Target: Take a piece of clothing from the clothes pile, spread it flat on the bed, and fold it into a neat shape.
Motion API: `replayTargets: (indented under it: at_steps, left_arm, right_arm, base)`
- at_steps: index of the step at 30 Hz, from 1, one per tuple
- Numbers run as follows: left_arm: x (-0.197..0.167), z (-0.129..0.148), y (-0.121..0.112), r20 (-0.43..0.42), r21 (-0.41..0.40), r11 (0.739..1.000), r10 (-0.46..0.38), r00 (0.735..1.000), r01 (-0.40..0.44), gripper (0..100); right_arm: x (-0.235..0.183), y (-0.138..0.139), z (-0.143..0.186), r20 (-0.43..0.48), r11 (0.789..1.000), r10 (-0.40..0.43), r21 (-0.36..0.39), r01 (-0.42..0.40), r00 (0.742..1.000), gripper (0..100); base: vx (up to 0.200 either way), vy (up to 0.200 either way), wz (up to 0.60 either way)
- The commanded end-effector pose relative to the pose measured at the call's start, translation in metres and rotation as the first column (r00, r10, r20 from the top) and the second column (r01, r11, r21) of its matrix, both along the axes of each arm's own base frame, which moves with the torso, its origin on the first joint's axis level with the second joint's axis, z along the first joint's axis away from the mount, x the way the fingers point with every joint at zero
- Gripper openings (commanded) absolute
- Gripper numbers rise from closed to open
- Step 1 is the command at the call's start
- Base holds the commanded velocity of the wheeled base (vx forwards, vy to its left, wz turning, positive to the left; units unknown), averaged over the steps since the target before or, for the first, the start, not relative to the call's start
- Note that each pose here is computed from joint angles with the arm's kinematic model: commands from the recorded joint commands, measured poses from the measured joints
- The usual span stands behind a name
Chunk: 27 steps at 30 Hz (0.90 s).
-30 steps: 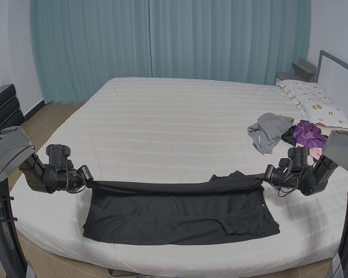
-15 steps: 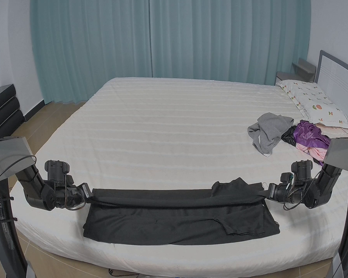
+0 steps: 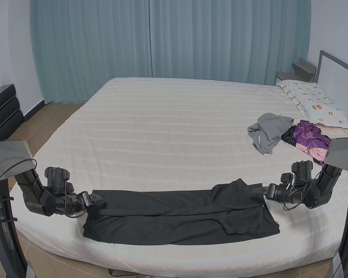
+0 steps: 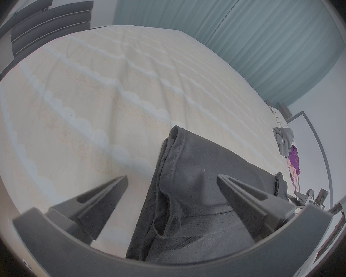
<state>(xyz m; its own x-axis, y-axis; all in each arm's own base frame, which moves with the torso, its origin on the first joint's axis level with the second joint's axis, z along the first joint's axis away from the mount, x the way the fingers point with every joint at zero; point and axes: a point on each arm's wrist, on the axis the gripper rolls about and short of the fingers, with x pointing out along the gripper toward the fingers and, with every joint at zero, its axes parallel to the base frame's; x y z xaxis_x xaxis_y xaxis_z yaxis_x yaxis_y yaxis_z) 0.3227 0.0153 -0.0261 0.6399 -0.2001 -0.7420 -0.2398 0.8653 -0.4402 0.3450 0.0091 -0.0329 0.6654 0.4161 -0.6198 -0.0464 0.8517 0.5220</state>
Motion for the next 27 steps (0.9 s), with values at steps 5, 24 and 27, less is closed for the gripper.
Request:
replayTargets:
  at_steps: [5, 24, 27]
  left_arm:
    - [0.026, 0.015, 0.002, 0.081, -0.054, 0.997, 0.058, 0.995, -0.054, 100]
    - [0.064, -0.009, -0.011, 0.082, -0.057, 0.993, 0.105, 0.991, -0.100, 0]
    - [0.064, -0.009, -0.011, 0.081, -0.058, 0.993, 0.106, 0.991, -0.101, 0]
  right_arm:
    - [0.031, -0.003, 0.021, 0.042, 0.987, -0.118, 0.114, 0.112, 0.992, 100]
    - [0.054, -0.002, -0.005, -0.044, 0.976, -0.190, 0.103, 0.194, 0.981, 100]
    - [0.056, -0.001, -0.007, -0.040, 0.974, -0.204, 0.087, 0.207, 0.978, 100]
  base:
    - [0.000, 0.000, 0.00]
    - [0.000, 0.000, 0.00]
    - [0.000, 0.000, 0.00]
